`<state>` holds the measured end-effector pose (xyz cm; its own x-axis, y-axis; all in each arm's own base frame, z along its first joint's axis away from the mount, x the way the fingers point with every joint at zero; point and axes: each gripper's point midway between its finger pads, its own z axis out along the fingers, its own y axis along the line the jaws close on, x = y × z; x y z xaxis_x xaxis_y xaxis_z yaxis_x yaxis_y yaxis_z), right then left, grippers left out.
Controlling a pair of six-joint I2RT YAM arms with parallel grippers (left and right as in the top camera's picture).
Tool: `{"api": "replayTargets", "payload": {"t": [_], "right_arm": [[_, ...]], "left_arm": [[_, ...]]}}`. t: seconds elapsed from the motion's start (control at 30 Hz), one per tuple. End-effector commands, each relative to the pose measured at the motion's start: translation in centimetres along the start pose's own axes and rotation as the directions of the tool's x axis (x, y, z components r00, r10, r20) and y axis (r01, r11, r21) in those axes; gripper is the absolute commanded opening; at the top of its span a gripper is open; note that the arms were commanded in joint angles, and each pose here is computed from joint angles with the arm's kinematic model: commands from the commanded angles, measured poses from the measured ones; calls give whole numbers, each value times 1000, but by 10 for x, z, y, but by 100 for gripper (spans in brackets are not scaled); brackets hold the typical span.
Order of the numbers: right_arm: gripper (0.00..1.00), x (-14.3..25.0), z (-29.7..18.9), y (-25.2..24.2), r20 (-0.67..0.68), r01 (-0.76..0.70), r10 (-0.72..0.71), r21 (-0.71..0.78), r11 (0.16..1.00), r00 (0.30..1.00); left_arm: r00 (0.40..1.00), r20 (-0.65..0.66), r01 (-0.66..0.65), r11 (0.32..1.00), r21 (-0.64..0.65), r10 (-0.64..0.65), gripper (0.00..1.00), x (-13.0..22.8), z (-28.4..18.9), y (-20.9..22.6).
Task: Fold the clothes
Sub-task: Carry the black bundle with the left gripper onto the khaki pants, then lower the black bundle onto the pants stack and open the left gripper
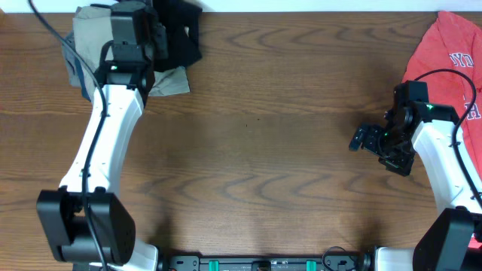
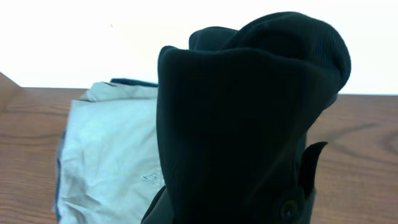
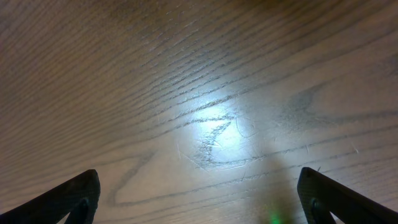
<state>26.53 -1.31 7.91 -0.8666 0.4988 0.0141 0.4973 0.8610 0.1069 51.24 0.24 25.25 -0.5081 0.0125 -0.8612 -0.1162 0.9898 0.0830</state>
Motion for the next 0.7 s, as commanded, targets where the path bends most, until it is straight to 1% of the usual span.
{"api": "replayTargets", "payload": {"t": [0.0,0.17,0.3,0.5,0.67], "right_arm": [[99,-2,-2,1,8,13,-13,-5,1000,1000],[99,-2,-2,1,8,13,-13,-5,1000,1000],[99,-2,-2,1,8,13,-13,-4,1000,1000],[99,-2,-2,1,8,13,-13,-4,1000,1000],[99,-2,-2,1,8,13,-13,-5,1000,1000]], "left_arm": [[996,73,55,998,-37,-53,10,-27,-18,15],[992,50,120,991,-53,-118,10,-20,-13,24],[991,23,136,988,-74,-134,10,-10,-2,33],[987,-46,144,982,-123,-151,10,19,30,53],[980,-71,170,968,-185,-186,10,42,61,87]]}}
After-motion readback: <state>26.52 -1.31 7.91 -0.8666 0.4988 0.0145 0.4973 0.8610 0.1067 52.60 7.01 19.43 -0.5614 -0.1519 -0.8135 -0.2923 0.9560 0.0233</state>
